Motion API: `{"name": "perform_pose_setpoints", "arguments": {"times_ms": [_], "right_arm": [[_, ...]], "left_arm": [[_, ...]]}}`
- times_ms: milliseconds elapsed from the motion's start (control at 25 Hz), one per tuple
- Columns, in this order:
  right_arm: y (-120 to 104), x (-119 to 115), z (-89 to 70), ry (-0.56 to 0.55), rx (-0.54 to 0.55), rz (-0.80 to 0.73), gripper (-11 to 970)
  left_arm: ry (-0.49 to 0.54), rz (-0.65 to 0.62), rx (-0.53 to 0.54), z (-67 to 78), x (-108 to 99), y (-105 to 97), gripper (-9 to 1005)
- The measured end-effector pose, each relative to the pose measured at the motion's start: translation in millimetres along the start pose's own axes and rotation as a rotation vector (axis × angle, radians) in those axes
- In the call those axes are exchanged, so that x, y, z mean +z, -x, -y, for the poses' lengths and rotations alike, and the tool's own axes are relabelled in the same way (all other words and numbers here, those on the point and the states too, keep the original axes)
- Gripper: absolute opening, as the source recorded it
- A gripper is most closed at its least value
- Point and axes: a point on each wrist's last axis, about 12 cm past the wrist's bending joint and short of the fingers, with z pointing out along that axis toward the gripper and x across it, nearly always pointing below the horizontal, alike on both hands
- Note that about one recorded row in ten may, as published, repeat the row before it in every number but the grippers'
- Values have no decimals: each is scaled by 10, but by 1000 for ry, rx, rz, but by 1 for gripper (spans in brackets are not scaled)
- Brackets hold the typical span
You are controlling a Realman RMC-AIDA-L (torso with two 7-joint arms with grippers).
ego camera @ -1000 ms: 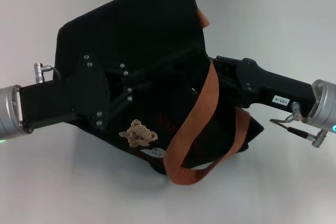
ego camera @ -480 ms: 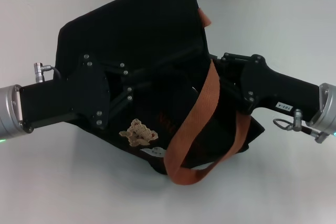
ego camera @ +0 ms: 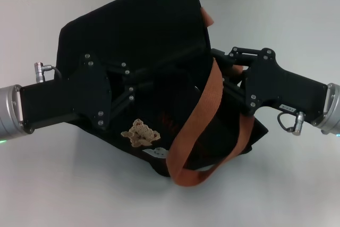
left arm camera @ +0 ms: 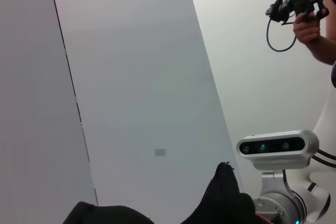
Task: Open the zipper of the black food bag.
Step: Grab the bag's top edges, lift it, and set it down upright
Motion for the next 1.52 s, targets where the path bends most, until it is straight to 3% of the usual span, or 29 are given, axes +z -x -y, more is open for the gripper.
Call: {"name": "perform_pose_setpoints", "arguments": {"times_ms": [360, 720, 1080, 1520], "right_arm": [[-26, 91, 17, -32, -100, 0, 350], [-90, 164, -111, -49, -219, 22, 350], [-127, 183, -194, -178, -302, 63, 349], [-208, 196, -229, -183, -385, 1, 349]], "left_arm": [[5, 5, -10, 13, 8, -12, 70], [6, 8, -18, 24, 10, -22, 70], [1, 12, -25, 36, 15, -26, 70], [-1, 19, -31, 40, 14, -18, 70]]}}
